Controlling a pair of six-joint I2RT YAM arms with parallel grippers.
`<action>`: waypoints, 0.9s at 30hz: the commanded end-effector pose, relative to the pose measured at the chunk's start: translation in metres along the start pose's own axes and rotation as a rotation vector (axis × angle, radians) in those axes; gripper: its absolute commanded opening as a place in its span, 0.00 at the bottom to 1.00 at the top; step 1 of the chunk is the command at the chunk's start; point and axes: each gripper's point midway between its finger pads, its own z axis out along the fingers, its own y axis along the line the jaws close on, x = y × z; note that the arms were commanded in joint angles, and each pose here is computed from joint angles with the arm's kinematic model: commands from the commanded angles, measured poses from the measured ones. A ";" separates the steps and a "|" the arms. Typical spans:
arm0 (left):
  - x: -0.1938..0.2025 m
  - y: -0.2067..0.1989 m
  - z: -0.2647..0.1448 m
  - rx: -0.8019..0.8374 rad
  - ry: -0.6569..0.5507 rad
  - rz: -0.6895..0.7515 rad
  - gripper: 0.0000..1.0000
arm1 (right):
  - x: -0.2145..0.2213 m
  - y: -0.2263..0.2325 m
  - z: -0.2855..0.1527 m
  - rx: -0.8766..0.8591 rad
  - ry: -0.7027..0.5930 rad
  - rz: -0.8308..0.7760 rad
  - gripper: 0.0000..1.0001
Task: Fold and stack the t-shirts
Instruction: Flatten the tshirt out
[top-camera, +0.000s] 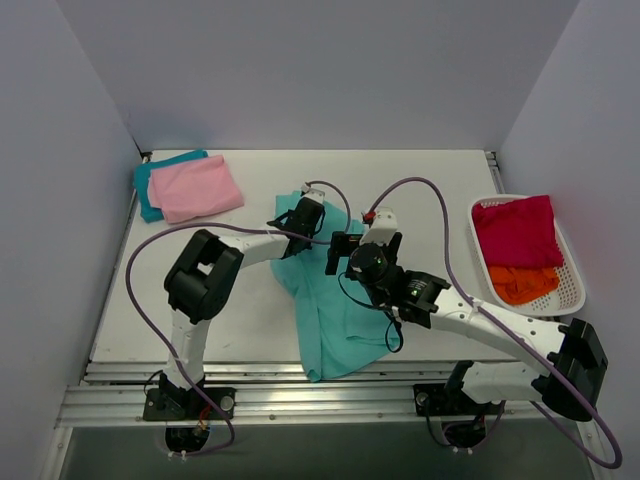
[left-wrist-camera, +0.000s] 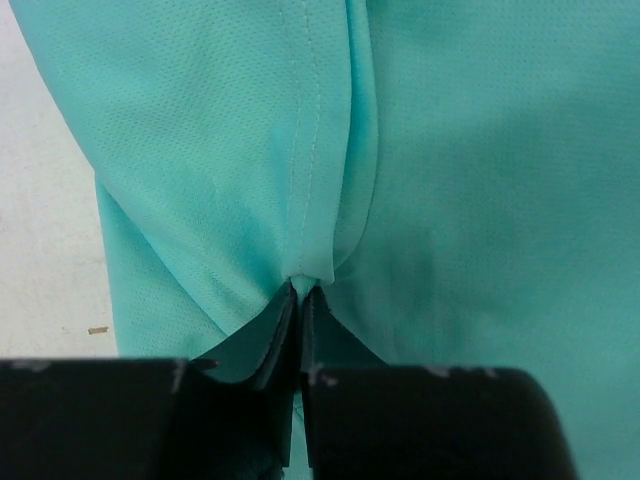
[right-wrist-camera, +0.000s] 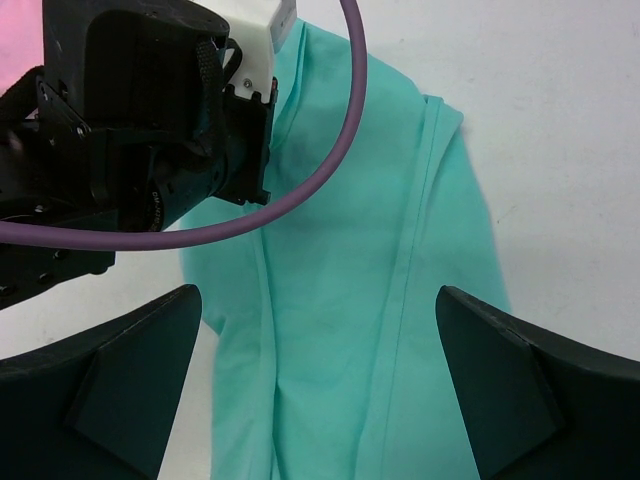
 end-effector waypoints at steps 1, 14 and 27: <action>-0.015 0.000 -0.004 -0.024 -0.034 -0.023 0.09 | -0.001 -0.002 0.004 0.014 -0.010 0.005 1.00; -0.065 0.050 -0.048 -0.091 -0.163 -0.213 0.04 | 0.027 0.036 -0.002 -0.066 0.067 0.027 0.99; -0.057 0.077 -0.039 -0.038 -0.169 -0.326 0.02 | 0.150 0.056 -0.074 -0.073 0.257 0.049 0.97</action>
